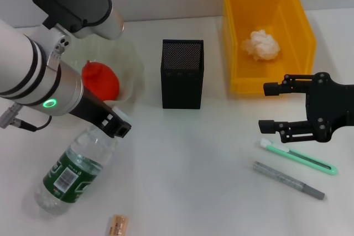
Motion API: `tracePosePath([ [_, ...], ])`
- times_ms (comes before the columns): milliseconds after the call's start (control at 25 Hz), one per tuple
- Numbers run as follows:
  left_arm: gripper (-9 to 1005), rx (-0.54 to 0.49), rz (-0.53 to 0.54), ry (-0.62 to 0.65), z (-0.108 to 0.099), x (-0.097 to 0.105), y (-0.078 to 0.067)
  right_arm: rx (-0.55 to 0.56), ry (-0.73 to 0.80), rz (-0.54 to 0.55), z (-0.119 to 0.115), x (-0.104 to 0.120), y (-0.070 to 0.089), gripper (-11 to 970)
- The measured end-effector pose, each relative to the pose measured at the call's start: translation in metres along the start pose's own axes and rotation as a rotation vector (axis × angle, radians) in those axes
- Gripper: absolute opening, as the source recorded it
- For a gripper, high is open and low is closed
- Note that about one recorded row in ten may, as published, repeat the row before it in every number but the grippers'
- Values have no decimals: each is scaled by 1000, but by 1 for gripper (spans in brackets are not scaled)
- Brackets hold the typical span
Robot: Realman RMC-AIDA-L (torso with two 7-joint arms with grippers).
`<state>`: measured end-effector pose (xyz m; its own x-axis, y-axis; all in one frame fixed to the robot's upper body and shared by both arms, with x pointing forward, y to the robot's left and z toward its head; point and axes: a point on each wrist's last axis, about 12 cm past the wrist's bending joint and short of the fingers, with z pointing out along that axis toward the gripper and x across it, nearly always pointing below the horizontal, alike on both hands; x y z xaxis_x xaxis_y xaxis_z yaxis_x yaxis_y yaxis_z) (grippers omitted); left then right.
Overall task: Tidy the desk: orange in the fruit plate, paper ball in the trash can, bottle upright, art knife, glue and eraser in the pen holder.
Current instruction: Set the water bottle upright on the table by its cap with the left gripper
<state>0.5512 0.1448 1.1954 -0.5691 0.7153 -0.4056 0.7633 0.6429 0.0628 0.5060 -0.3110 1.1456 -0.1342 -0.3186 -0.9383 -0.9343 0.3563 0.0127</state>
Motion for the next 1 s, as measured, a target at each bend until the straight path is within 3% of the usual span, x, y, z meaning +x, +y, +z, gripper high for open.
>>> tracePosePath([
  [1000, 438, -40, -6, -96, -20, 5, 1, 1, -1, 3, 0, 1, 0, 759],
])
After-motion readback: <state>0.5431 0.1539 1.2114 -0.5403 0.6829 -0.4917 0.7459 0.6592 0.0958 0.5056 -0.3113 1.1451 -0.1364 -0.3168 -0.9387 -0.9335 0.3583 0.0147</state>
